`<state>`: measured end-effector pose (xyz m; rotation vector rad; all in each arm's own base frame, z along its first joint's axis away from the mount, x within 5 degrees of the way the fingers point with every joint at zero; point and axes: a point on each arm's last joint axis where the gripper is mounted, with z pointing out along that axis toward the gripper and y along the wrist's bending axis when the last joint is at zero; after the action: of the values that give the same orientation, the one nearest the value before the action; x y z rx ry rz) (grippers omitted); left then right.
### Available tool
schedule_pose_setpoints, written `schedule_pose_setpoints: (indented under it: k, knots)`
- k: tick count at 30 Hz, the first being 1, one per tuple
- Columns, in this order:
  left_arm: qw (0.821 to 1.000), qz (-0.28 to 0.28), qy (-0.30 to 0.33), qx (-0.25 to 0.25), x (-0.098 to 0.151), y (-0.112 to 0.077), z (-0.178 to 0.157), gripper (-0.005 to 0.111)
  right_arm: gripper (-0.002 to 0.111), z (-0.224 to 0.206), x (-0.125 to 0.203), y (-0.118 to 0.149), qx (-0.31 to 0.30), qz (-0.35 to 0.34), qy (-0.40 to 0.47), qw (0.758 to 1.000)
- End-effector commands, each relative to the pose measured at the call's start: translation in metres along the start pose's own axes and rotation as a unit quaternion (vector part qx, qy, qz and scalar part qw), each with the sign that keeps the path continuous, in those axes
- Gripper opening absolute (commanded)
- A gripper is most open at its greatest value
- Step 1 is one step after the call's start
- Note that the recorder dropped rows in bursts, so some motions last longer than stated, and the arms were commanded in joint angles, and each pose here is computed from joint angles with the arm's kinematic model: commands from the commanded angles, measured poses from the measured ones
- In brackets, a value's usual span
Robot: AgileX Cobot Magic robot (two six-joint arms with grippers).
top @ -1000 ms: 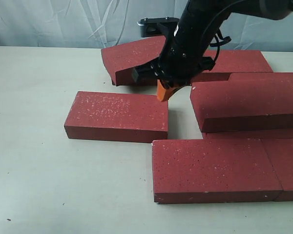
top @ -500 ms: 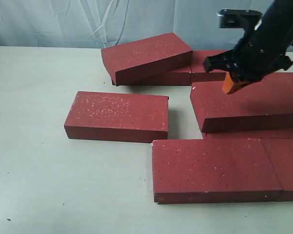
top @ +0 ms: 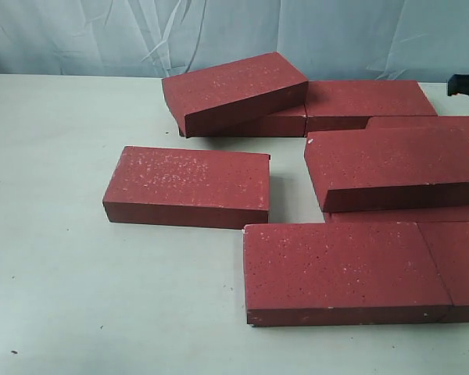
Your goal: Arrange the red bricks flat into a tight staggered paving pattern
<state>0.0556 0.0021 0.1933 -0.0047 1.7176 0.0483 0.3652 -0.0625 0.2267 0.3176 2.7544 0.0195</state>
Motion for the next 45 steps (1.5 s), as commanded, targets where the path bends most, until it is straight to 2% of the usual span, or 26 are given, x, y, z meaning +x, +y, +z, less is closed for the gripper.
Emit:
schedule_pose_setpoints:
  k: [1, 5, 9, 12, 16, 18, 35, 45]
  knots:
    - [1.000, -0.001, -0.001, 0.000, 0.001, 0.000, 0.000, 0.000, -0.001, 0.019, 0.001, -0.032, 0.038, 0.052, 0.013, 0.998]
    - [1.000, -0.001, -0.001, 0.000, 0.001, 0.000, 0.000, 0.000, -0.001, 0.036, 0.004, -0.044, 0.043, 0.068, 0.034, 0.996]
    - [1.000, -0.001, -0.001, 0.000, 0.001, 0.000, 0.000, 0.000, -0.001, 0.052, 0.007, -0.042, 0.029, 0.073, 0.056, 0.995]
    - [1.000, -0.001, -0.001, 0.000, 0.001, 0.000, 0.000, 0.000, -0.001, 0.059, 0.008, -0.035, -0.014, 0.054, 0.066, 0.996]
    - [1.000, -0.001, -0.001, 0.000, 0.001, 0.000, 0.000, 0.000, -0.001, 0.058, 0.008, -0.016, -0.104, 0.054, 0.070, 0.991]
    - [1.000, -0.001, -0.001, 0.000, 0.001, 0.000, 0.000, 0.000, -0.001, 0.057, 0.009, -0.003, -0.135, 0.035, 0.077, 0.987]
    - [1.000, -0.001, -0.001, 0.000, 0.001, 0.000, 0.000, 0.000, -0.001, 0.049, 0.053, 0.155, -0.195, -0.164, 0.121, 0.959]
    - [1.000, -0.001, -0.004, 0.000, 0.001, 0.000, 0.000, 0.000, -0.001, 0.039, 0.084, 0.223, -0.222, -0.239, 0.084, 0.942]
